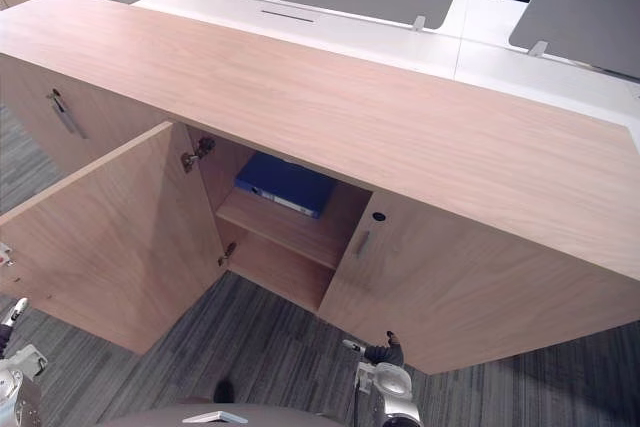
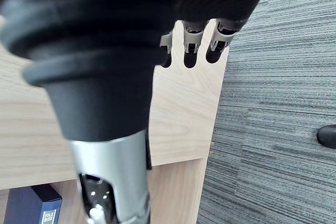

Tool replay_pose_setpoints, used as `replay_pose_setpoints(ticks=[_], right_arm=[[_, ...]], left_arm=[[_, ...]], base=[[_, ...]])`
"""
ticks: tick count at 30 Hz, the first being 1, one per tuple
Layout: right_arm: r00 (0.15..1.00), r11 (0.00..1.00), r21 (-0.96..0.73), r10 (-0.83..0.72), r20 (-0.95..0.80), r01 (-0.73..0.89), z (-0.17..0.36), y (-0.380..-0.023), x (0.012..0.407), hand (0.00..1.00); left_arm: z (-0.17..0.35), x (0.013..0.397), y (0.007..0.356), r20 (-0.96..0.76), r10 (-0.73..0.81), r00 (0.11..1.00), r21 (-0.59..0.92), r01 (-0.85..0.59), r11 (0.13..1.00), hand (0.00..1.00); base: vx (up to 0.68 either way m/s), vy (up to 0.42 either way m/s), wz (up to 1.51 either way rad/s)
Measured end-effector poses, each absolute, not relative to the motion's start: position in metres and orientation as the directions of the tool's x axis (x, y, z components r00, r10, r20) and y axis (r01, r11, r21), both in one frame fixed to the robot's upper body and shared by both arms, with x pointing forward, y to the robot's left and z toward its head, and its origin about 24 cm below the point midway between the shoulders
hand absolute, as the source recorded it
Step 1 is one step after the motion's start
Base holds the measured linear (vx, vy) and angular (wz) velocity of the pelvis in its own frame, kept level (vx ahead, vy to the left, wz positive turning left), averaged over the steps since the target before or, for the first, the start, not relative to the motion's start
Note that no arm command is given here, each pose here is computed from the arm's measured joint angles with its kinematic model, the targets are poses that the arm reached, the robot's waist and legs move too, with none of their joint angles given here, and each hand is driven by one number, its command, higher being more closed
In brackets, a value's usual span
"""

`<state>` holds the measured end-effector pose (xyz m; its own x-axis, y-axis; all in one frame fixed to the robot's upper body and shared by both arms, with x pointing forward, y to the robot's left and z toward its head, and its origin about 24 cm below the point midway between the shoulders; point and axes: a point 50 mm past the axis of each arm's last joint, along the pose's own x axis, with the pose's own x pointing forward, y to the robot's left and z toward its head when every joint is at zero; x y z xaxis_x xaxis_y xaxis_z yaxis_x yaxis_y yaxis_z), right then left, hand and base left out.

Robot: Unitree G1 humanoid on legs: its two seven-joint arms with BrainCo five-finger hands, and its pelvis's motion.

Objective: Walk over to the cabinet, pick up the folder, carry it to the office cabinet, place the folder inside the office cabinet, then close the office cabinet door

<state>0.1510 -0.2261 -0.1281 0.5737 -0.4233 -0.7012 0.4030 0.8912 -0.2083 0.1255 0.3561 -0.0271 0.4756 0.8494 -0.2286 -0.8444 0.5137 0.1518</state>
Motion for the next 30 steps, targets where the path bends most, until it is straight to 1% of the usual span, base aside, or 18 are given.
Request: replay_pose_setpoints(ticks=[8,13,17,23,25,30], right_arm=[[0.578,0.900,-0.210,-0.409,-0.706,0.381,-0.129,-0.224,0.150,0.00],[0.561,0.902,-0.215,-0.405,-0.722,0.375,-0.132,-0.224,0.146,0.00],[0.546,0.900,-0.224,-0.408,-0.731,0.373,-0.135,-0.225,0.140,0.00],[0.556,0.910,-0.234,-0.397,-0.730,0.343,-0.134,-0.232,0.139,0.00],[0.553,0.910,-0.235,-0.396,-0.733,0.342,-0.134,-0.233,0.138,0.00],[0.550,0.914,-0.229,-0.388,-0.740,0.336,-0.135,-0.232,0.136,0.00]], left_arm=[[-0.005,0.140,0.373,-0.139,0.835,0.532,0.203,-0.810,0.550,0.00],[0.007,0.152,0.385,-0.104,0.825,0.556,0.240,-0.791,0.563,0.00],[0.009,0.157,0.389,-0.108,0.810,0.576,0.269,-0.768,0.582,0.00],[0.003,0.156,0.394,-0.145,0.803,0.578,0.330,-0.737,0.590,0.00],[0.001,0.156,0.393,-0.154,0.801,0.579,0.334,-0.732,0.594,0.00],[-0.009,0.153,0.382,-0.193,0.766,0.614,0.365,-0.680,0.637,0.00]], base=[[-0.02,-0.020,-0.06],[0.00,0.000,0.00],[0.00,-0.015,-0.03],[0.00,-0.010,-0.02],[0.00,0.000,0.00],[0.00,0.000,0.00]])
